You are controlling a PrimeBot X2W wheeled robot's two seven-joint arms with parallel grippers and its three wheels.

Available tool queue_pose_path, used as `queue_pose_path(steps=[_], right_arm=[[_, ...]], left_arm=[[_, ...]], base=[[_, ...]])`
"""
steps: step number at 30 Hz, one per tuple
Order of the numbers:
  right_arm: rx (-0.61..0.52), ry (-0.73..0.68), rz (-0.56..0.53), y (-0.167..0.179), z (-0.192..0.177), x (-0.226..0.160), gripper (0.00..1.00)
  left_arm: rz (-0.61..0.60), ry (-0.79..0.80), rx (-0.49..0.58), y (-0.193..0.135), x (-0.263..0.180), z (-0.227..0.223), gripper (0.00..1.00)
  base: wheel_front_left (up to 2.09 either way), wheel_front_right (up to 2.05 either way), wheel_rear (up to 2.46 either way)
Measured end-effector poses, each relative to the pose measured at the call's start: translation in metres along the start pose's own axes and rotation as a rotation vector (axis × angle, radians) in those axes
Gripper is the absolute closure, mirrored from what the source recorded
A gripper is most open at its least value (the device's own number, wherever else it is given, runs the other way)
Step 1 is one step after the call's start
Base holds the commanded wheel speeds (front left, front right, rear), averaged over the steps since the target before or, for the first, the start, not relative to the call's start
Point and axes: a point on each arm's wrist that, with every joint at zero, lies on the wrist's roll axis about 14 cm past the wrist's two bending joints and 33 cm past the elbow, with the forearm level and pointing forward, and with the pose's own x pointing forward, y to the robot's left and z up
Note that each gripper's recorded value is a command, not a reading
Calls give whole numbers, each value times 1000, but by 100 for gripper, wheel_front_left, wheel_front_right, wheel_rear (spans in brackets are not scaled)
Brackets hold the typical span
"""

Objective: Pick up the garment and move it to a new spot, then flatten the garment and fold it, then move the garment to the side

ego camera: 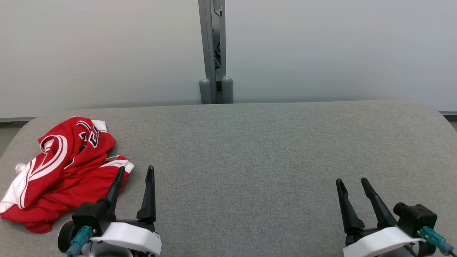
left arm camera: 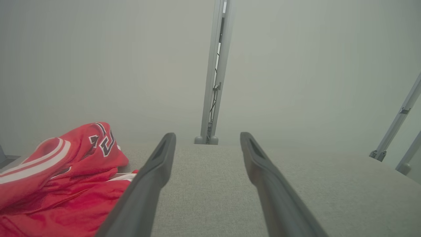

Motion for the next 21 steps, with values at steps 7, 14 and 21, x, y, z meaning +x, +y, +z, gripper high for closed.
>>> queue_pose_path(steps=[7, 14, 21], right_arm=[[-75, 1, 27, 6, -1, -3, 0], [-123, -7, 41, 9, 0, -5, 0], [-178, -12, 59, 12, 1, -6, 0]], left_arm=[[-21, -13, 56, -6, -4, 0, 0], [-35, -32, 102, -10, -6, 2, 0], [-47, -49, 150, -13, -8, 4, 0]], base=[[0, 0, 0], [0, 0, 0], [0, 0, 0]])
